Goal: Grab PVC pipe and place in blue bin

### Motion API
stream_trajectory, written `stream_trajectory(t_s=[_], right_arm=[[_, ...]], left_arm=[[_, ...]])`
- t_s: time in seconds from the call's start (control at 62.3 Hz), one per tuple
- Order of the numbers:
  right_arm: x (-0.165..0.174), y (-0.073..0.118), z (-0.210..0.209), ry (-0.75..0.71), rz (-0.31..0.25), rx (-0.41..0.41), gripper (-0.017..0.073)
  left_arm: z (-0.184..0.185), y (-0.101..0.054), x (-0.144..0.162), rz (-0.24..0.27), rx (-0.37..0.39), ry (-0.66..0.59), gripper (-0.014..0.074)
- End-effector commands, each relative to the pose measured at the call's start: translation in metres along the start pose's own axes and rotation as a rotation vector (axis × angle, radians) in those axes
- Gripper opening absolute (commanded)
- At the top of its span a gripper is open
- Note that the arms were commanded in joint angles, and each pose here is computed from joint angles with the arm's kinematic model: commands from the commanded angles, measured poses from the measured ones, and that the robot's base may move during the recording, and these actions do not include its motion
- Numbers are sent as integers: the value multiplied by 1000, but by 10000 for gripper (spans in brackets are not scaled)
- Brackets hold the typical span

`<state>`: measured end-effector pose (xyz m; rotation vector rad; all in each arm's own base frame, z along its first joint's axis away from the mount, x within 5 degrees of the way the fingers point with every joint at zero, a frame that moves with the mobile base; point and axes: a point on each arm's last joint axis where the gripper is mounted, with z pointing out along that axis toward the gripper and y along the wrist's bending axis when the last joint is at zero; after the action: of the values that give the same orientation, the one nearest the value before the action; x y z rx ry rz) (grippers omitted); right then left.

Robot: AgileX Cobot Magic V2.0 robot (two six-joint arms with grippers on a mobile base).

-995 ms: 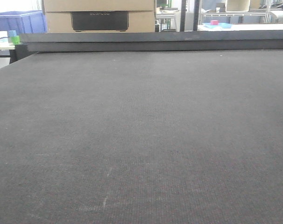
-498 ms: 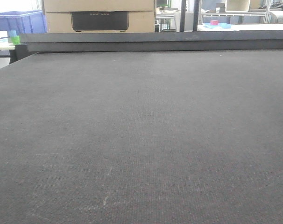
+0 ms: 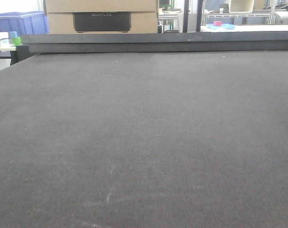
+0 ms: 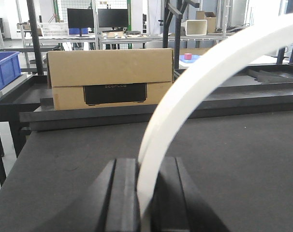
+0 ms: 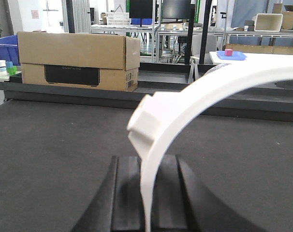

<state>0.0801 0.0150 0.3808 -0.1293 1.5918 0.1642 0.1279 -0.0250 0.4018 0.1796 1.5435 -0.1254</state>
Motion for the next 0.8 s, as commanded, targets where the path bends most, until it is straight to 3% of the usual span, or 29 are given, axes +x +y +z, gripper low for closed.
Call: stream_trajectory(t_s=[0.0, 0.787], right_arm=[[-2, -1, -1, -23, -20, 10, -161], [-2, -1, -1, -23, -20, 10, -161]], left_arm=[[-1, 1, -3, 1, -8, -34, -111], [-1, 1, -3, 1, -8, -34, -111]])
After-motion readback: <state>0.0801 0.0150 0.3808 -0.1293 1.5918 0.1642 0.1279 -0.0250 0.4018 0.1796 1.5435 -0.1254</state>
